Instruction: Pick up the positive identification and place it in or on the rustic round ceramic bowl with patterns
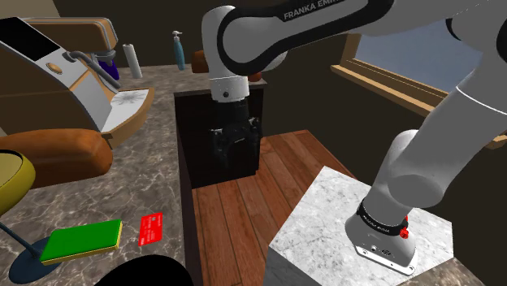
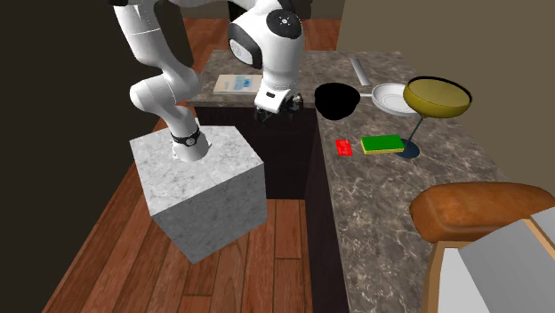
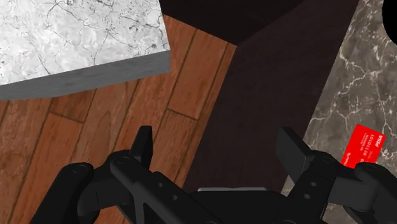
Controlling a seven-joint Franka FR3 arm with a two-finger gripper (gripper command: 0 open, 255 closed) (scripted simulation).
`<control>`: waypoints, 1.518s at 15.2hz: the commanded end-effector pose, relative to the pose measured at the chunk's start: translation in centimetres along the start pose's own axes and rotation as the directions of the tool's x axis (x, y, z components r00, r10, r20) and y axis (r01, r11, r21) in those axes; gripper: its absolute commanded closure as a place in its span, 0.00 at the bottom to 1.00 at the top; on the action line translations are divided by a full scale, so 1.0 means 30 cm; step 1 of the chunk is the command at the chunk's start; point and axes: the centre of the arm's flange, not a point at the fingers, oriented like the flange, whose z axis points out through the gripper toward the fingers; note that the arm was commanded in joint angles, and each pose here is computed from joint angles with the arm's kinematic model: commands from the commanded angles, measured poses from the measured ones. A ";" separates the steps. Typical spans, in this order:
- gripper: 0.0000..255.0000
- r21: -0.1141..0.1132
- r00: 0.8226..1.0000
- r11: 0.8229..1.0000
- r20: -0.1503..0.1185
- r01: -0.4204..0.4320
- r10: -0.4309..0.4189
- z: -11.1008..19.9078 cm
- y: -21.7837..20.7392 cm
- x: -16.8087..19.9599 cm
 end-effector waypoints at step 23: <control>0.00 0.039 0.912 0.942 0.266 -0.334 0.313 0.409 -0.754 0.382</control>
